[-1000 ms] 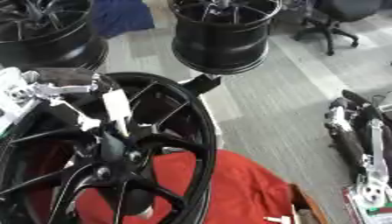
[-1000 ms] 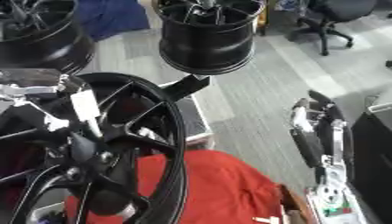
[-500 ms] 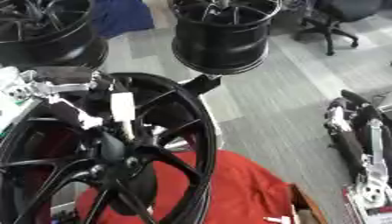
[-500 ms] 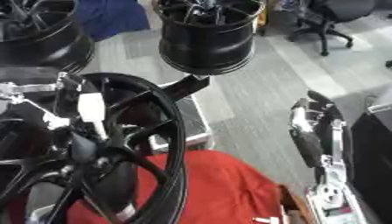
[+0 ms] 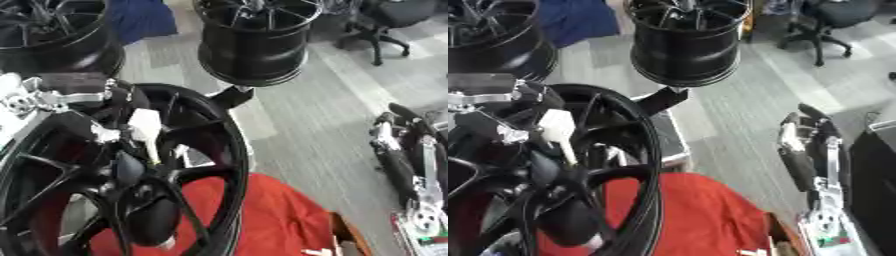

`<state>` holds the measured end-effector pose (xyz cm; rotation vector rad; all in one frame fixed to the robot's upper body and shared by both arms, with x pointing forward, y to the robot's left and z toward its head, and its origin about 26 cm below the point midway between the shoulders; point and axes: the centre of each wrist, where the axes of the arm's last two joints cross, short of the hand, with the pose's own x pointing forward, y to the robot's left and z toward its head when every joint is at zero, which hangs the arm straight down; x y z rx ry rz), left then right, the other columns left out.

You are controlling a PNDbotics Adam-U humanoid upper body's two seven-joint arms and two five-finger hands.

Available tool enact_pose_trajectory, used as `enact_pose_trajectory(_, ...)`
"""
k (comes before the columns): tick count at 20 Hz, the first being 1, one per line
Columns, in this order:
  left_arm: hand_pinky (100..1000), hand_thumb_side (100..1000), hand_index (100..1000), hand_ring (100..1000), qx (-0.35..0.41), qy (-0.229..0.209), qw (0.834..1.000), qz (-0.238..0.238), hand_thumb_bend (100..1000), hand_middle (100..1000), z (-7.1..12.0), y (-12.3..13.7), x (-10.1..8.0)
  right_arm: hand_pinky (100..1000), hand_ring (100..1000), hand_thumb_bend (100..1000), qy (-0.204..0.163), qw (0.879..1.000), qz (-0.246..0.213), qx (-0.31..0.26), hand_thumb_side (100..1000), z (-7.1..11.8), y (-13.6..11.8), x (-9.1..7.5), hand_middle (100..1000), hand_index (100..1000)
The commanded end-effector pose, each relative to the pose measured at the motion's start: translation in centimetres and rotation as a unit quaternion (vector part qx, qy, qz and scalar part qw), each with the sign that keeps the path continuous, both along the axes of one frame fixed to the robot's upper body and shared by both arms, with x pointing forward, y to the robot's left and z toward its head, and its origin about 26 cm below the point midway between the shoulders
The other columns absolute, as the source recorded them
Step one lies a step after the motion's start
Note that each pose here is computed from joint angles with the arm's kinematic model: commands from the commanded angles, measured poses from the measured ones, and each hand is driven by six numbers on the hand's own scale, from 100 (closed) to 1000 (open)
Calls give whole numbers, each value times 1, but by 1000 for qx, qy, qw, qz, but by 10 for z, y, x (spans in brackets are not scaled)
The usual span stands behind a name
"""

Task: Pull the pin out of the wheel hub.

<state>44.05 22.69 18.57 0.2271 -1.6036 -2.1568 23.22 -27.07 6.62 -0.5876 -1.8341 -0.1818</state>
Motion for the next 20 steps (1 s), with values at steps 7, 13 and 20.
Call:
enact_pose_trajectory(7, 673, 673, 908, 704, 154, -13, 964, -215, 120, 867, 14, -15, -8, 520, 585, 100, -13, 1000, 5, -12, 495, 9, -3, 0, 602, 806)
enact_pose_trajectory(13, 712, 609, 965, 766, 170, -39, 958, -228, 248, 912, 27, -18, -17, 519, 584, 100, -12, 1000, 5, -13, 497, 9, -3, 0, 602, 806)
enact_pose_trajectory(20, 674, 474, 950, 724, 194, -41, 955, -220, 236, 856, 23, -16, -17, 519, 583, 100, -12, 1000, 5, -13, 496, 9, -3, 0, 602, 806)
